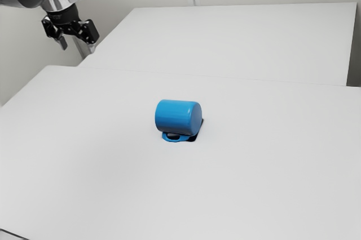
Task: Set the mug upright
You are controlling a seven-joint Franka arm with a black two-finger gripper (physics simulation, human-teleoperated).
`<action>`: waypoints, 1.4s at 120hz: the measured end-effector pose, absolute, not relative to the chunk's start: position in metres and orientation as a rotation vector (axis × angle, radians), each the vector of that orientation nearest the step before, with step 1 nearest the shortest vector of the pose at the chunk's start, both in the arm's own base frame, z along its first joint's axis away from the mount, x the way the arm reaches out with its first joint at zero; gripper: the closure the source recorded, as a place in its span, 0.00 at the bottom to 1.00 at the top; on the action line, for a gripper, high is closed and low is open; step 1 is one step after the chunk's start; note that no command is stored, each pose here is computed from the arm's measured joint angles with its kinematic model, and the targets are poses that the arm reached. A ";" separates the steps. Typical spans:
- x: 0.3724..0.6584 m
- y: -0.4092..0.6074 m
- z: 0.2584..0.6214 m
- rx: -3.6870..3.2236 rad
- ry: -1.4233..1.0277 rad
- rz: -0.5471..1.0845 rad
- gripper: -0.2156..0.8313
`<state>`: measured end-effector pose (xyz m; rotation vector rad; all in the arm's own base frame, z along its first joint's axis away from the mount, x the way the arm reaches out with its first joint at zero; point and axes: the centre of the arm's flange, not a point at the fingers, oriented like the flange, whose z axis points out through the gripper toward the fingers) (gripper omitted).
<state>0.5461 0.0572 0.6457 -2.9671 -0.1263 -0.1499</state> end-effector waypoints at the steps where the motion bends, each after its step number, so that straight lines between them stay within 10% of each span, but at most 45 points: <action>1: 0.546 0.057 0.646 -2.967 -0.126 -0.150 0.21; 47: 0.545 0.067 0.630 -3.060 -0.212 -0.117 0.21; 110: 0.580 0.090 0.447 -3.566 -0.754 0.314 0.21; 168: 0.629 0.097 0.348 -3.748 -1.060 0.231 0.21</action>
